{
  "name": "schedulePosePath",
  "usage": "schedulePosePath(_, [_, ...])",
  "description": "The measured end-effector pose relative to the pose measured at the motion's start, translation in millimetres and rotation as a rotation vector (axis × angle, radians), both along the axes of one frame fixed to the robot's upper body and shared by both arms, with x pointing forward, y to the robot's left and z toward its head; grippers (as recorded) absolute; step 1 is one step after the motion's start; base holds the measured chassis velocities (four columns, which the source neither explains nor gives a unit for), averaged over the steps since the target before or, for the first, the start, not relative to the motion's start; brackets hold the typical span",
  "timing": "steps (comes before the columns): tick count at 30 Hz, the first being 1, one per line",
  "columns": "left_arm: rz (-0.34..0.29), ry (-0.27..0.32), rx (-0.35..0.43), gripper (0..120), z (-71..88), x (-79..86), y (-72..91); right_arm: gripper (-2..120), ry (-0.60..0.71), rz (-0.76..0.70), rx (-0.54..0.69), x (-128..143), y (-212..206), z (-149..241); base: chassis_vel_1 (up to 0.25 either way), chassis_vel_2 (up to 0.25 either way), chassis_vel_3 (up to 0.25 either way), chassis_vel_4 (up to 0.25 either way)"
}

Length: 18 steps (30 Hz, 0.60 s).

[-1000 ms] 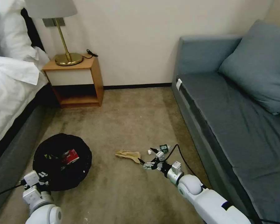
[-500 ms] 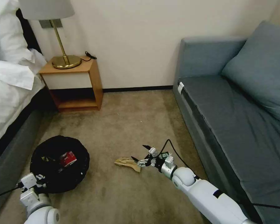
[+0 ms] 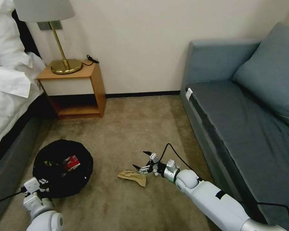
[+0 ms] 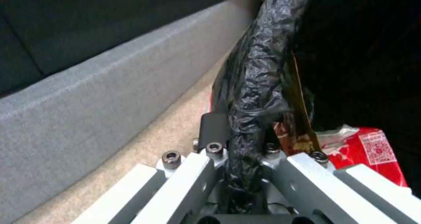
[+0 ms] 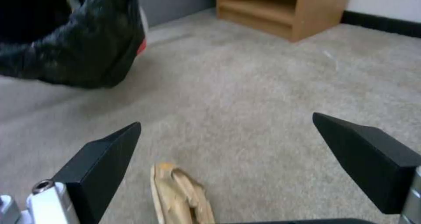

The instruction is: Pick up the trash bin, then pick up the garbage on the floor and place it into the trash bin.

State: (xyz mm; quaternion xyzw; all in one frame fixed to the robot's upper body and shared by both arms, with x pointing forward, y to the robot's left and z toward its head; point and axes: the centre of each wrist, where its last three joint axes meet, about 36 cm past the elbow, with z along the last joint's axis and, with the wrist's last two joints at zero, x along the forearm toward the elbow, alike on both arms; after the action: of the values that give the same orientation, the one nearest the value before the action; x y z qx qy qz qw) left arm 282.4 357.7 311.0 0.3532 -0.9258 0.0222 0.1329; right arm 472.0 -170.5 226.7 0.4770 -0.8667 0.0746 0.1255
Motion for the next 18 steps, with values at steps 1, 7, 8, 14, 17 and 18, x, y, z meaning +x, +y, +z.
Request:
schedulePosePath(1, [0.001, 0.002, -0.001, 1, -1.2, 0.2, -0.3, 100, -0.005, 0.017, -0.025, 3, 0, -1, 0.000, 0.000, 0.000, 0.000])
schedulePosePath(7, [0.008, 0.011, -0.004, 1, -5.2, -1.4, 1.7, 100, -0.011, 0.063, -0.137, 14, 2, -15, 0.000, 0.000, 0.000, 0.000])
schedulePosePath(8, [0.008, 0.011, -0.004, 1, -5.2, -1.4, 1.7, 100, -0.011, 0.063, -0.137, 14, 2, -15, 0.000, 0.000, 0.000, 0.000])
schedulePosePath(14, [0.011, 0.015, -0.005, 1, -9.3, -3.4, 2.4, 100, 0.001, 0.132, -0.243, 26, 9, -33, 0.000, 0.000, 0.000, 0.000])
schedulePosePath(17, [0.015, 0.016, -0.007, 1, -12.7, -4.4, 1.8, 100, 0.005, 0.160, -0.275, 29, 18, -41, 0.000, 0.000, 0.000, 0.000])
schedulePosePath(18, [0.015, 0.016, -0.007, 1, -12.7, -4.4, 1.8, 100, 0.005, 0.160, -0.275, 29, 18, -41, 0.000, 0.000, 0.000, 0.000])
